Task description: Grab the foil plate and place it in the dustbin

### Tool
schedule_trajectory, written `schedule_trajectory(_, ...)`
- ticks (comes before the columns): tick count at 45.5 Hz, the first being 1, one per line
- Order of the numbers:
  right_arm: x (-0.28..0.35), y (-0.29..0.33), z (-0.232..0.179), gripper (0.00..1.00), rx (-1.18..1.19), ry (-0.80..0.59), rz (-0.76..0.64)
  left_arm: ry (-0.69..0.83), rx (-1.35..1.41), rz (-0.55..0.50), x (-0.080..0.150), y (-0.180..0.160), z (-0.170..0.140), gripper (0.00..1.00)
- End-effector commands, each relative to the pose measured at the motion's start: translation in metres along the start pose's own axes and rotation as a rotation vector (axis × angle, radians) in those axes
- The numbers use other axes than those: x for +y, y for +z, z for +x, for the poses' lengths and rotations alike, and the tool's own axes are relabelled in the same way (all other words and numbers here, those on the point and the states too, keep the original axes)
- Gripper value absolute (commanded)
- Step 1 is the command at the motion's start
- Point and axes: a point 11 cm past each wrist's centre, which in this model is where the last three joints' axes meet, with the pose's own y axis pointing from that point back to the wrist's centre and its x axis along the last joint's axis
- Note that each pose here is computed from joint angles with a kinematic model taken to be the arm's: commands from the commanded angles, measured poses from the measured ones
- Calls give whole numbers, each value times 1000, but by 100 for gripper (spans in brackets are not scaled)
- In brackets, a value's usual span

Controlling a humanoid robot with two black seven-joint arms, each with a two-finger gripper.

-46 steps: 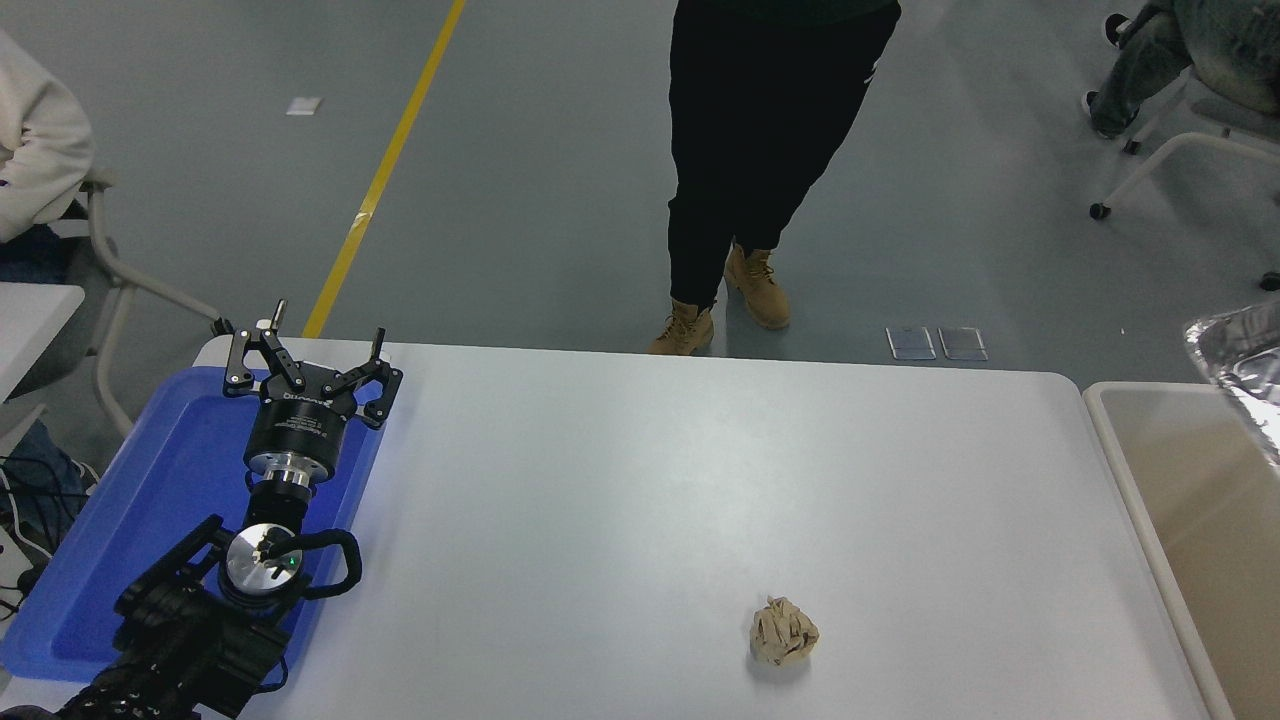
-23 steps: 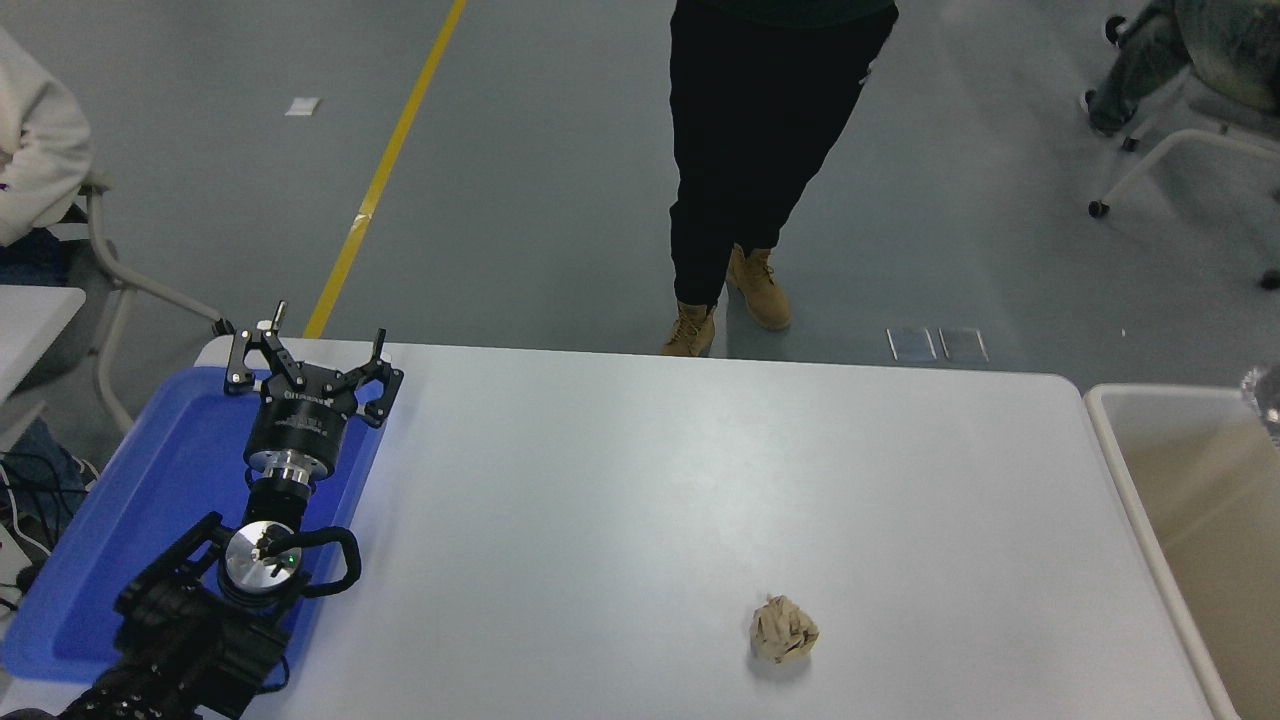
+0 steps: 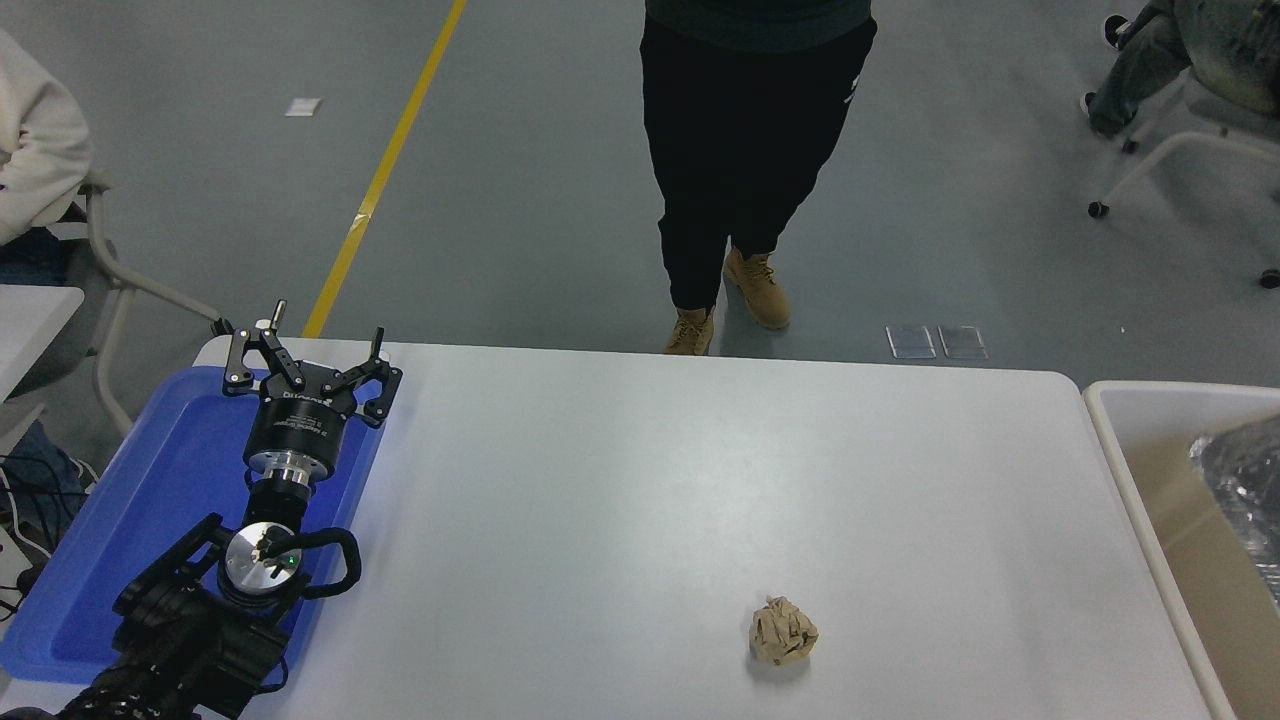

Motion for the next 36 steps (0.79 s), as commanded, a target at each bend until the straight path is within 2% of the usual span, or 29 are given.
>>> schedule_trajectory(1, -7, -20, -10, 0, -15, 28, 17, 0, 0, 0, 0, 0, 0, 100)
schedule_trajectory(8, -8, -22, -8, 1, -6, 44, 20, 0, 0, 0, 0, 0, 0, 100)
schedule_trajectory(9, -8, -22, -8, 16, -5, 45, 19, 0, 0, 0, 0, 0, 0, 100)
schedule_trajectory(10, -7, -22, -6, 47, -3, 50, 19, 0, 0, 0, 0, 0, 0, 100)
schedule_trajectory(11, -7, -22, -5, 85, -3, 57, 21, 0, 0, 0, 0, 0, 0, 100)
schedule_trajectory(12, -7, -23, -3, 100, -11, 62, 23, 0, 0, 0, 0, 0, 0, 100)
schedule_trajectory(29, -8, -37, 7, 100, -14, 79, 49, 0, 0, 0, 0, 0, 0, 100)
schedule_trajectory(36, -6, -43, 26, 100, -115, 116, 70, 0, 0, 0, 0, 0, 0, 100)
